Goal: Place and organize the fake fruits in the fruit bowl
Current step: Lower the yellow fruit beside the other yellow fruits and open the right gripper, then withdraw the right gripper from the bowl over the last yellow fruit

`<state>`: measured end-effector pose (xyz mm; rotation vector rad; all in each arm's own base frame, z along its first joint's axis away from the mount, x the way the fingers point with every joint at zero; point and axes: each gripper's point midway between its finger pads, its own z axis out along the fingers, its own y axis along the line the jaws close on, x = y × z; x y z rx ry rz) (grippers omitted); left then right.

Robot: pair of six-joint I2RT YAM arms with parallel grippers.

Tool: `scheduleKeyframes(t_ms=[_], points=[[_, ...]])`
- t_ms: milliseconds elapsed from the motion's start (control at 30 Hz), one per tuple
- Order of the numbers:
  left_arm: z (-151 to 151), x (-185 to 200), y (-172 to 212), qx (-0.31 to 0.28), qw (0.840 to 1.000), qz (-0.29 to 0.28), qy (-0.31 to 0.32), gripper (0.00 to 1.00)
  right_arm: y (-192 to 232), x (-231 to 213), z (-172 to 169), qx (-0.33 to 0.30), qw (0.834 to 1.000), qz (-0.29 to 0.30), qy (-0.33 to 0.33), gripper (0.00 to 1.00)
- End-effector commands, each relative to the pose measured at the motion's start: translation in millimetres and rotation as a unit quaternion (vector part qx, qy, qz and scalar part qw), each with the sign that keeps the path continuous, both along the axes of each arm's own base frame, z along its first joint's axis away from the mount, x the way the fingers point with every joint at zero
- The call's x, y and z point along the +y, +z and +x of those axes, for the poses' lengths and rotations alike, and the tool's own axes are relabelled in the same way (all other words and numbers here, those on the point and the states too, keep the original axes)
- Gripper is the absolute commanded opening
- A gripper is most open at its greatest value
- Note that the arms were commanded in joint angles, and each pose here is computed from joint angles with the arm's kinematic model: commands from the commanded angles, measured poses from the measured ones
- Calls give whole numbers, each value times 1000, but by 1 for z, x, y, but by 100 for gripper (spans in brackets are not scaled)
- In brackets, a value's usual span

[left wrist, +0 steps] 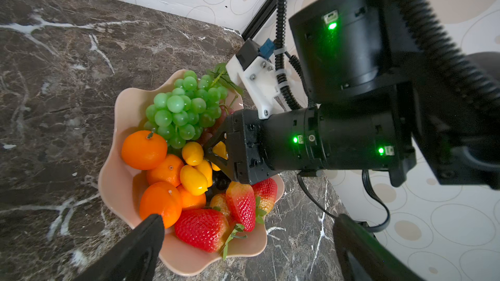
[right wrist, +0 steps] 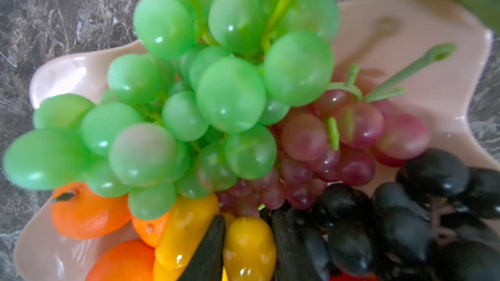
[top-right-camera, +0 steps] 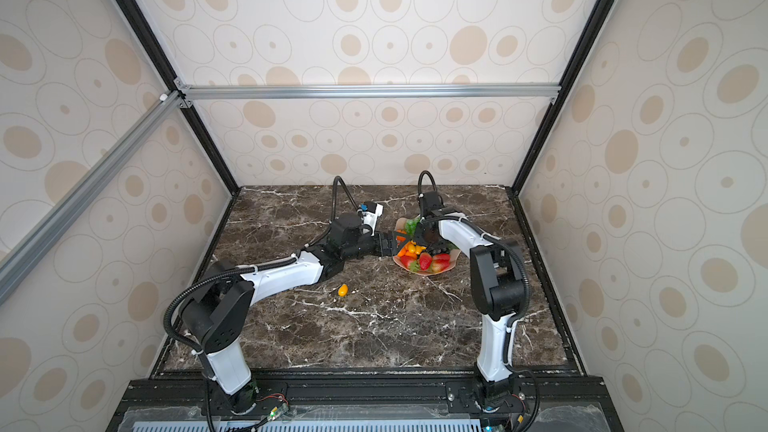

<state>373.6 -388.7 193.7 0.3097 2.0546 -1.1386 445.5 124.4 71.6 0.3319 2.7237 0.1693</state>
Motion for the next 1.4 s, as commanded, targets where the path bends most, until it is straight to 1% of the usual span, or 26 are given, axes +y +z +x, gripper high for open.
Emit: scheduleKeyframes(t_ms=[0, 167, 467, 667, 800, 1000, 1200, 1367], points=[[-3, -3, 8, -17, 1000, 1, -5, 98, 6, -1, 2, -1, 1000, -3, 2, 32], [-4, -3, 8, -17, 1000, -1, -7, 98, 12, -2, 0, -7, 1000, -1, 3, 36], [-5, -1, 9, -18, 1000, 2, -6, 98, 27, -3, 0, -24, 1000, -2, 6, 41], [-9, 8, 14, -26, 1000, 9, 4, 98, 43, -8, -6, -52, 999, -2, 1, 45], [-11, 16, 15, -34, 999, 18, 13, 98, 55, -12, -13, -78, 997, -1, -1, 49], [-14, 29, 23, -47, 998, 32, 30, 98, 71, -13, -25, -103, 995, 12, 3, 50], [-19, 51, 24, -59, 996, 50, 54, 98, 88, 8, -37, -132, 990, 13, 45, 52], [-26, 79, 30, -65, 993, 43, 83, 98, 98, 33, -46, -145, 986, 28, 74, 52]])
